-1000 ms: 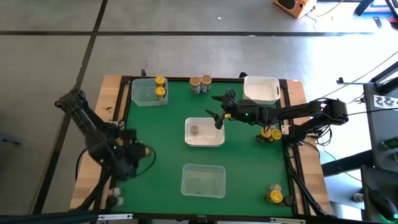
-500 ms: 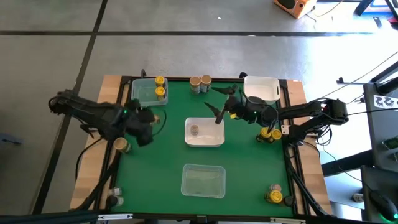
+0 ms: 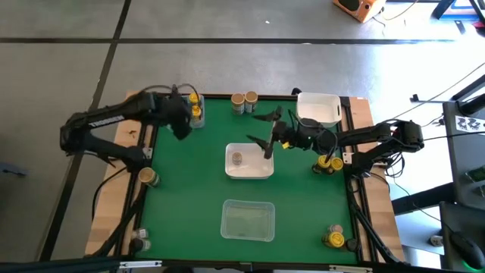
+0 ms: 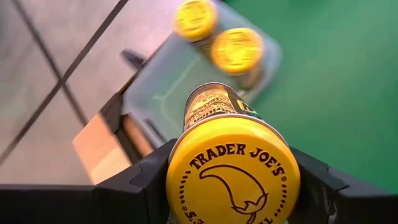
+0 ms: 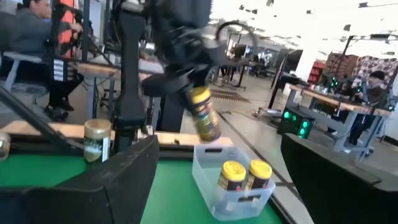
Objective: Sort spices by type
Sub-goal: Put the bottom left yellow seasoning bottle into the top transparent bin
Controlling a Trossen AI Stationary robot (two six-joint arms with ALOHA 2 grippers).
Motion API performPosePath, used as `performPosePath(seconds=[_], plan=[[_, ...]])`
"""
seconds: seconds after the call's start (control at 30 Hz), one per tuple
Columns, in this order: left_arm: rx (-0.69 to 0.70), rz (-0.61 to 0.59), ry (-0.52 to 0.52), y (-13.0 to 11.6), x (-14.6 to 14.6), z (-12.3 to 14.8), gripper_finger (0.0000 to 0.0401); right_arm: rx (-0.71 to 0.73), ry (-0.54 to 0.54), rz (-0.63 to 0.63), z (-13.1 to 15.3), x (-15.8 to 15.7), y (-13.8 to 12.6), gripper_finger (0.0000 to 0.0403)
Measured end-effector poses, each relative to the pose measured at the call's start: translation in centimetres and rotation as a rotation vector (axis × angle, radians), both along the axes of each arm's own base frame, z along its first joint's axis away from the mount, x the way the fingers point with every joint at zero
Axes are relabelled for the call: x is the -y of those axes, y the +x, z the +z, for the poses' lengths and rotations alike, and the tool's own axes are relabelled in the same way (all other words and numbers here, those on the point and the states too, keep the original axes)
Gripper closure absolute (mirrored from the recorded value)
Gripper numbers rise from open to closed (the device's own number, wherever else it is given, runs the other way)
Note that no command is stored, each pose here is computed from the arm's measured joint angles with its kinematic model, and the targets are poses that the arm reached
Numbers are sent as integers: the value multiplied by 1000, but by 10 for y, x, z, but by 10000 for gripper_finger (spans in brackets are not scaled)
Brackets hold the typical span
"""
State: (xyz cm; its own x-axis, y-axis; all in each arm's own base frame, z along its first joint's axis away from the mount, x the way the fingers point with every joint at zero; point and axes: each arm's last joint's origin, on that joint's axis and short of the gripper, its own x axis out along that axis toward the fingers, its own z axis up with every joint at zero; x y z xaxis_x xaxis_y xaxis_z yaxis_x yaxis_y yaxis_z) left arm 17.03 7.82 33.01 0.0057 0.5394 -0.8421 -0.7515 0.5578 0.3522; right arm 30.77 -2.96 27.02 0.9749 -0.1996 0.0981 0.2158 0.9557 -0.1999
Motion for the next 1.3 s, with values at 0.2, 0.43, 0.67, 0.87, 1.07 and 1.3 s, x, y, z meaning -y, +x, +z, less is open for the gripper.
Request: performPosePath(seconds=[0.2, 0.43, 0.67, 0.87, 1.07, 1.3], plan=[[62, 95, -10, -8, -52, -2, 177, -74, 6, -4, -7, 0, 0, 66], [47, 210, -94, -9, -100, -26, 177, -87, 7, -5, -8, 0, 0, 66], [-38, 277, -172, -6, -128, -54, 177, -46, 6, -55, -5, 2, 0, 66], [-44, 320, -196, -5, -149, -71, 177, -41, 11, -130, -4, 4, -1, 66], [-37, 377, -238, -9, -165, -87, 177, -49, 12, -136, -5, 4, -1, 66], [-57, 410, -264, -17, -173, -105, 177, -60, 12, -136, -6, 4, -1, 66]])
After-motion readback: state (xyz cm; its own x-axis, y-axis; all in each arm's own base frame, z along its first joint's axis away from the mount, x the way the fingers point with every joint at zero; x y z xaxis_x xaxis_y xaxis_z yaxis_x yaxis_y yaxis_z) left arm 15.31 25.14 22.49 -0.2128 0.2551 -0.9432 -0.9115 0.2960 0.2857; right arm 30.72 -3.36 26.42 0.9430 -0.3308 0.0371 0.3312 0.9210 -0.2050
